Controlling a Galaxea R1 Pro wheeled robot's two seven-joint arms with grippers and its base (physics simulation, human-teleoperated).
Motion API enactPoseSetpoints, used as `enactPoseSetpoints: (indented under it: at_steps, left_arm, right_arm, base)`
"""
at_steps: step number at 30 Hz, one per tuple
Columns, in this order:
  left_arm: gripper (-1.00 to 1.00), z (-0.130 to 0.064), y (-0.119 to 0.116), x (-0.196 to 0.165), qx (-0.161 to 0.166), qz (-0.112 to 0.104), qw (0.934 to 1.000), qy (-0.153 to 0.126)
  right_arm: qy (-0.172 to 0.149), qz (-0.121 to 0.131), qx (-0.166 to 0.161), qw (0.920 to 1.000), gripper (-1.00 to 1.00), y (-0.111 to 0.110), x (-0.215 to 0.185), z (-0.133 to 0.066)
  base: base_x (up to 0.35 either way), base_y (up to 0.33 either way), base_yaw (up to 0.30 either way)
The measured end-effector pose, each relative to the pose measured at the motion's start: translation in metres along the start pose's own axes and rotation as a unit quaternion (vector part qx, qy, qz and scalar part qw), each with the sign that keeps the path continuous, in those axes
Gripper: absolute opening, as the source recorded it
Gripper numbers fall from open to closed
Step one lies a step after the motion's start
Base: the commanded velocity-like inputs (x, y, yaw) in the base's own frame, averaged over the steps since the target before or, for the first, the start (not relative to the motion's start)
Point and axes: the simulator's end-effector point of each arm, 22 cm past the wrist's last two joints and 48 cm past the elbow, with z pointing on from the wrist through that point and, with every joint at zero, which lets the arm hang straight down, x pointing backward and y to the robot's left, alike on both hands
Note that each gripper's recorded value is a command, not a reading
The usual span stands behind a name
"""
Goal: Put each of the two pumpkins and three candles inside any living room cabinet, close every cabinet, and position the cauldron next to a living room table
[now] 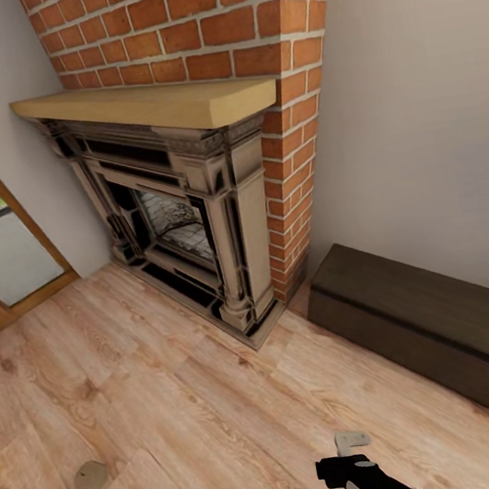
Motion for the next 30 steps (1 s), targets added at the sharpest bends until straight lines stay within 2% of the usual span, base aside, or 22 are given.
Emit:
enactPoseSetpoints:
  at_steps: [30]
  left_arm:
    - [1.00, 0.0016, -0.0007, 0.0094, -0.002, 0.004, 0.9999, 0.011]
  right_arm:
    - [0.010, 0.000, 0.001, 0.9999, 1.00, -0.0013, 0.0095, 0.0049]
  base:
    - [0.000, 0.000, -0.245]
